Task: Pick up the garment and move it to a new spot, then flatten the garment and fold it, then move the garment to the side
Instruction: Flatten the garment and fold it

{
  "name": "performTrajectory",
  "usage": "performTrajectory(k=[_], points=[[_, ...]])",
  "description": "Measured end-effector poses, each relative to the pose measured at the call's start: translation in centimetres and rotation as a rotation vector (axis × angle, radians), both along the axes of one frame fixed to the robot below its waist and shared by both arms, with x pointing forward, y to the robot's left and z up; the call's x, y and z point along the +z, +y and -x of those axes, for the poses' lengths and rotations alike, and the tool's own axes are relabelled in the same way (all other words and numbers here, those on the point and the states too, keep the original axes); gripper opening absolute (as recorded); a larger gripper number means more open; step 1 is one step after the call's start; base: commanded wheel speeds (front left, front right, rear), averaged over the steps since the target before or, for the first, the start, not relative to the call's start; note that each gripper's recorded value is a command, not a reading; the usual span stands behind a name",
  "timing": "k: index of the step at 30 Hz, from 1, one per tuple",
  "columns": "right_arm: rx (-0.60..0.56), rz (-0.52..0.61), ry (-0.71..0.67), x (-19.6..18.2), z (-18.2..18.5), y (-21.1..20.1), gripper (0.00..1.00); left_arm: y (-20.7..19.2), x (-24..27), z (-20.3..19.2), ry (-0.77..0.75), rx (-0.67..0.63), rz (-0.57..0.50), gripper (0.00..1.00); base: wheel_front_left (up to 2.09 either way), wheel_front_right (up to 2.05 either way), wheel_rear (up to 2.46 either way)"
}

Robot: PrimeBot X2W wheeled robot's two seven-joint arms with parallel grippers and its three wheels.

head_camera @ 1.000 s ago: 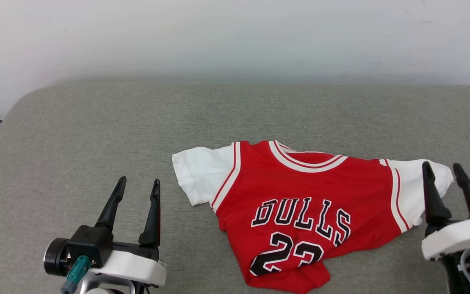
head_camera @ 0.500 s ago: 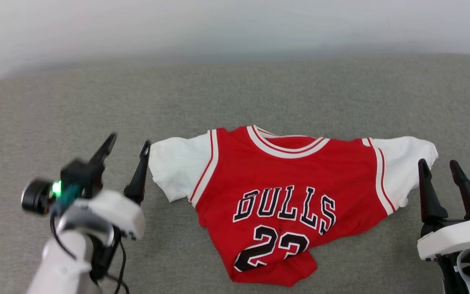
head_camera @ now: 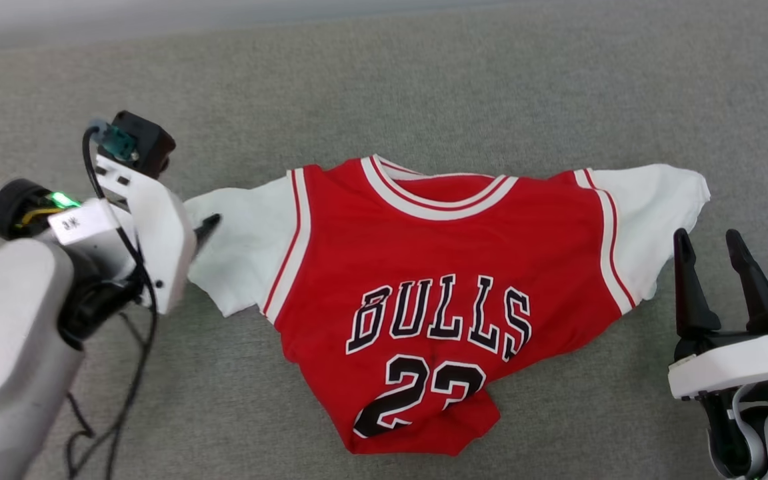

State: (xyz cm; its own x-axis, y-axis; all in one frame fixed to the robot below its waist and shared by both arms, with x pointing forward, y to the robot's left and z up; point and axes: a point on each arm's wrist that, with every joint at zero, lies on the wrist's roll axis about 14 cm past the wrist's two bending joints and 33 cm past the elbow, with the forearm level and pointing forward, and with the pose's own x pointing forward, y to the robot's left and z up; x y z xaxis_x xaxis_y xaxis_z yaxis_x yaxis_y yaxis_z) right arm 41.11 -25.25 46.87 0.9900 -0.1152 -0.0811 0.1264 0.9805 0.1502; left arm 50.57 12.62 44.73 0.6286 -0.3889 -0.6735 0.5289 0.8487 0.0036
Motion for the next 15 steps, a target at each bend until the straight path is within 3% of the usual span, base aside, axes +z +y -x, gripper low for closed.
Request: performTrajectory(k=[6, 15], points=[[-0.012, -0.002, 0.030, -1.5, -0.4, -0.2, 1.00, 1.9, -3.6, -0.3, 0.131, -0.023, -0.129, 1.00, 0.00, 0.00, 0.00], [0.000, 0.005, 0.073, -2.9, -0.3, 0.2, 1.00, 2.8, -6.1, -0.8, 0.193, -0.003, -0.147, 1.00, 0.00, 0.00, 0.00]])
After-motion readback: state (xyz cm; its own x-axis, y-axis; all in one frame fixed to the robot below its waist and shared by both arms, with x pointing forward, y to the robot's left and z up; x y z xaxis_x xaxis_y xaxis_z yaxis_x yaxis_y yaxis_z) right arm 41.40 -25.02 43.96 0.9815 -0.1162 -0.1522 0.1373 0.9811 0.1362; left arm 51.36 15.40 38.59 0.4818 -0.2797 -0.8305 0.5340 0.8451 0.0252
